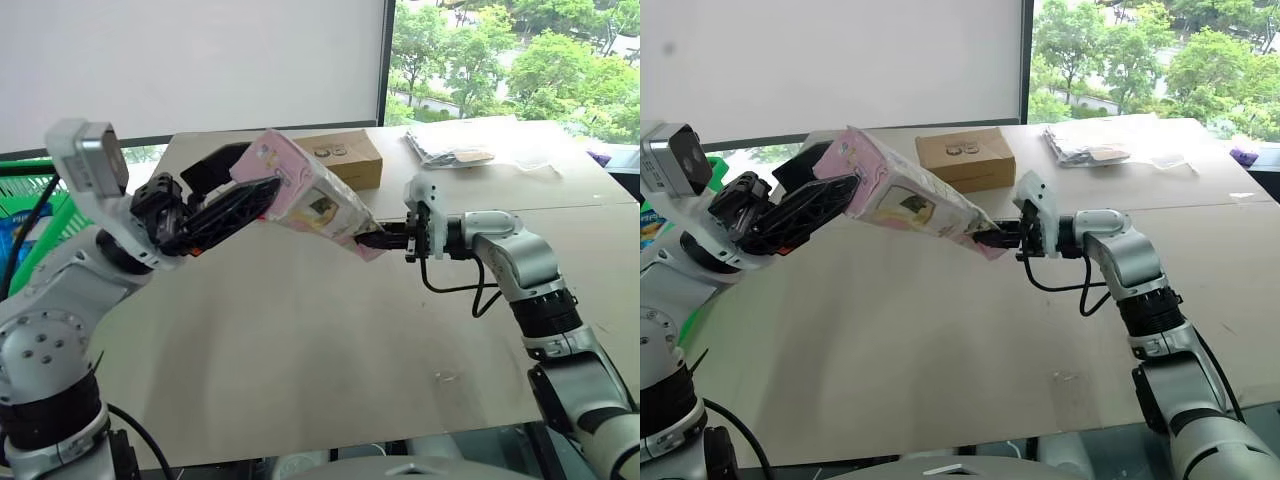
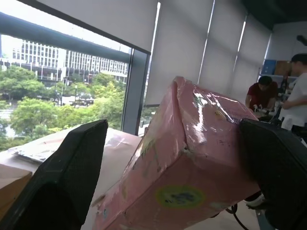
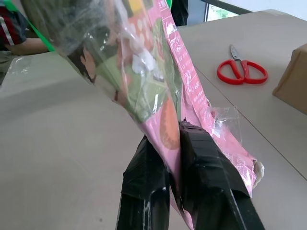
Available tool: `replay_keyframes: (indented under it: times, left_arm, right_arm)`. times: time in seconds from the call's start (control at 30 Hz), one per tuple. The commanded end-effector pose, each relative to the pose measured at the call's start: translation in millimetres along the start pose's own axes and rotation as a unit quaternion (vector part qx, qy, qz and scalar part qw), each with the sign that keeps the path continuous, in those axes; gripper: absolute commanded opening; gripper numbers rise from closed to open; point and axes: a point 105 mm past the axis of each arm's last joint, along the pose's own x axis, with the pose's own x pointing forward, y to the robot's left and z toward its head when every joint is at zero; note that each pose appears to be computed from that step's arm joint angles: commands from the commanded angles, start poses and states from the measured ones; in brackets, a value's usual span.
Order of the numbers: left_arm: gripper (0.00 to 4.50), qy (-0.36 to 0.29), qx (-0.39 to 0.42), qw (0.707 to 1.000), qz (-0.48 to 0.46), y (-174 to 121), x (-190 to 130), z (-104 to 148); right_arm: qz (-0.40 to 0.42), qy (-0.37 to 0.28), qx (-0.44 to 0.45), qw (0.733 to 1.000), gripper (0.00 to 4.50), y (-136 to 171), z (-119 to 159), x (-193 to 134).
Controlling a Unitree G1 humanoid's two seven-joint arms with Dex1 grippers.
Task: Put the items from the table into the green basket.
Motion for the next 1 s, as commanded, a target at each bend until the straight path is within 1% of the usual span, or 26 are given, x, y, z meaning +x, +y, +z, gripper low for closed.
replay_keyframes:
  times: [0.03, 0.13, 0.23, 0.27, 0.3, 0.33, 0.4, 0.47, 0.5, 0.53, 0.57, 0.6, 0.63, 0.7, 0.8, 0.87, 0.97, 1.0]
  left_arm:
    - [4.5, 0.063, -0.045, 0.997, 0.012, 2.2, 7.6, -31.3]
    - [3.73, 0.062, -0.052, 0.997, 0.009, 1.1, 8.7, -32.7]
    - [2.45, 0.063, -0.058, 0.996, 0.005, -0.5, 9.1, -33.8]
    - [1.92, 0.064, -0.059, 0.996, 0.005, -0.8, 8.9, -34.3]
    - [1.63, 0.065, -0.059, 0.996, 0.005, -0.7, 8.9, -34.8]
    - [1.17, 0.067, -0.059, 0.996, 0.007, -0.1, 8.3, -35.4]
    - [1.13, 0.069, -0.055, 0.996, 0.012, 1.9, 6.8, -36.2]
    - [1.11, 0.069, -0.048, 0.996, 0.022, 5.9, 5.9, -36.0]
    - [1.11, 0.068, -0.044, 0.996, 0.027, 7.9, 5.7, -35.8]
    - [1.11, 0.066, -0.039, 0.997, 0.032, 10.2, 6.1, -35.4]
    - [1.11, 0.059, -0.032, 0.997, 0.045, 15.7, 6.6, -33.5]
    - [1.11, 0.052, -0.025, 0.997, 0.057, 20.6, 7.2, -31.5]
    - [1.11, 0.043, -0.018, 0.997, 0.067, 25.3, 8.2, -28.4]
    - [1.11, 0.026, -0.007, 0.996, 0.081, 31.2, 9.9, -21.6]
    - [1.11, 0.012, 0.013, 0.995, 0.1, 37.7, 11.6, -12.8]
    - [1.11, 0.003, 0.051, 0.99, 0.133, 47.8, 10.7, 0.4]
    - [1.11, -0.026, 0.105, 0.978, 0.179, 60.8, 8.9, 32.5]
    - [1.11, -0.039, 0.126, 0.971, 0.199, 66.5, 7.4, 47.6]
  right_arm:
    - [0.089, -0.093, -0.104, 0.986, 0.04, 37.5, 59.4, 14.6]
    - [0.086, -0.097, -0.113, 0.985, 0.0, 36.4, 60.7, 16.0]
    - [0.08, -0.102, -0.118, 0.984, 0.0, 34.4, 62.4, 16.7]
    - [0.079, -0.104, -0.119, 0.984, 0.0, 33.8, 63.0, 17.0]
    - [0.076, -0.106, -0.121, 0.984, 0.0, 32.9, 63.6, 17.0]
    - [0.074, -0.11, -0.124, 0.983, 0.0, 31.9, 64.5, 17.0]
    - [0.071, -0.114, -0.131, 0.982, 0.0, 30.5, 65.9, 17.3]
    - [0.069, -0.112, -0.136, 0.982, 0.89, 29.0, 65.8, 18.2]
    - [0.07, -0.11, -0.136, 0.982, 1.11, 29.1, 65.5, 18.4]
    - [0.071, -0.11, -0.137, 0.982, 1.65, 28.7, 65.4, 18.4]
    - [0.056, -0.125, -0.138, 0.981, 2.23, 25.6, 69.3, 18.8]
    - [0.039, -0.14, -0.136, 0.98, 2.44, 21.5, 73.2, 19.1]
    - [0.029, -0.148, -0.133, 0.98, 3.04, 18.7, 75.3, 19.0]
    - [0.028, -0.147, -0.129, 0.98, 3.87, 17.3, 74.3, 17.8]
    - [0.033, -0.138, -0.123, 0.982, 3.87, 17.2, 67.3, 13.2]
    - [0.041, -0.127, -0.114, 0.985, 3.87, 18.9, 60.0, 6.0]
    - [0.046, -0.13, -0.103, 0.985, 3.87, 19.8, 61.5, -4.1]
    - [0.05, -0.14, -0.095, 0.984, 3.87, 20.6, 66.3, -8.2]
